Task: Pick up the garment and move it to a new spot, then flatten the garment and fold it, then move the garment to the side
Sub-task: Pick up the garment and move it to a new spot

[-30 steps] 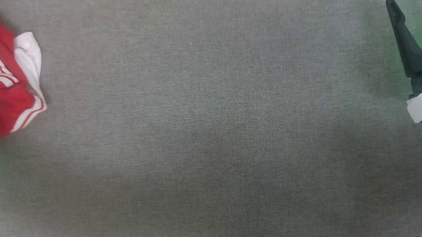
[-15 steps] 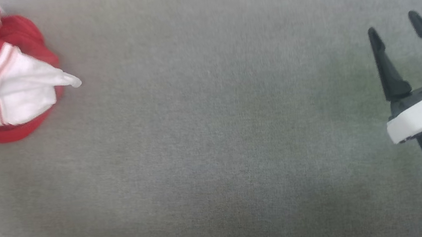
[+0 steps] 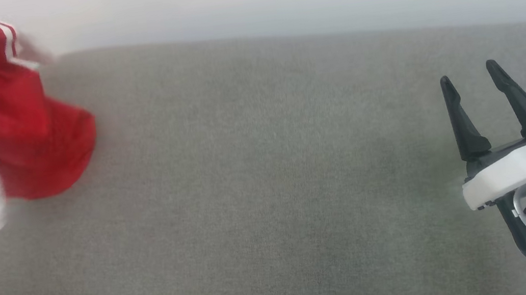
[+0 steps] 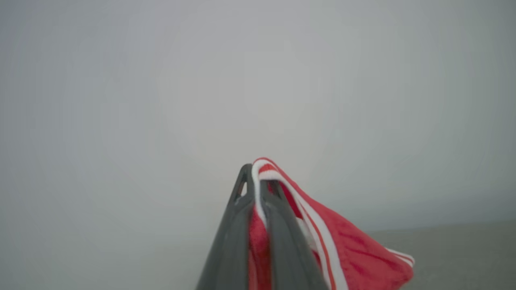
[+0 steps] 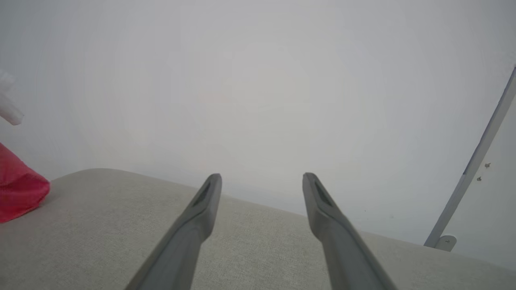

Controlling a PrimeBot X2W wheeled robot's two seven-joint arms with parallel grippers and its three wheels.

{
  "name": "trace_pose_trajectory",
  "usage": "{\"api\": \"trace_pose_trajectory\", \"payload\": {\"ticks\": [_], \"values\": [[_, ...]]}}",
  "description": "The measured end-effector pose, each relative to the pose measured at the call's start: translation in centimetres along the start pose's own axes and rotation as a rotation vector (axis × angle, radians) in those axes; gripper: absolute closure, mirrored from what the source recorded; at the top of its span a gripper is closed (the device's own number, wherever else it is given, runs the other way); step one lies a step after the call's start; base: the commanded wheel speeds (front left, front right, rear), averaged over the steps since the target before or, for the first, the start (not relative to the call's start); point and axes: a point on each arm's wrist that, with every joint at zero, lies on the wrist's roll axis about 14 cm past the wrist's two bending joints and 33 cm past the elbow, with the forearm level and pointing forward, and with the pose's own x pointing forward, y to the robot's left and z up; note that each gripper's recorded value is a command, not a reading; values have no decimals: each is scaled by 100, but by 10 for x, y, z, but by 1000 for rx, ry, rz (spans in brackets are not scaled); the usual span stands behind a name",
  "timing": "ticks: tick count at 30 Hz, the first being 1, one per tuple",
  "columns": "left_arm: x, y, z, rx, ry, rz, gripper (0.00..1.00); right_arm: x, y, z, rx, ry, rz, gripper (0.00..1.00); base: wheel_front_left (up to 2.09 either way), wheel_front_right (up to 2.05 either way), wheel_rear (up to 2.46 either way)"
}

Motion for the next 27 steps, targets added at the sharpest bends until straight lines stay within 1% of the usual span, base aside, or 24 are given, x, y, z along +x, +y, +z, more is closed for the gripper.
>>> {"api": "trace_pose_trajectory", "payload": {"ticks": [5, 9, 12, 15, 20, 24, 27], "values": [[-25, -10, 49, 30, -84, -46, 100, -12, -7, 17, -9, -40, -36, 0, 0, 0, 0], [-37, -32, 76, 45, -128, -108, 100, -25, -22, 27, -17, -59, -89, 0, 0, 0, 0], [-43, -56, 90, 58, -151, -169, 100, -35, -37, 32, -30, -70, -138, 0, 0, 0, 0], [-48, -81, 103, 64, -180, -233, 100, -46, -54, 38, -42, -83, -188, 0, 0, 0, 0], [-48, -133, 114, 64, -211, -355, 100, -65, -83, 41, -69, -84, -280, 0, 0, 0, 0], [-43, -180, 113, 50, -221, -463, 100, -79, -112, 44, -96, -88, -361, 0, 0, 0, 0], [-38, -220, 105, 31, -210, -555, 100, -90, -130, 39, -110, -73, -418, 0, 0, 0, 0]]}}
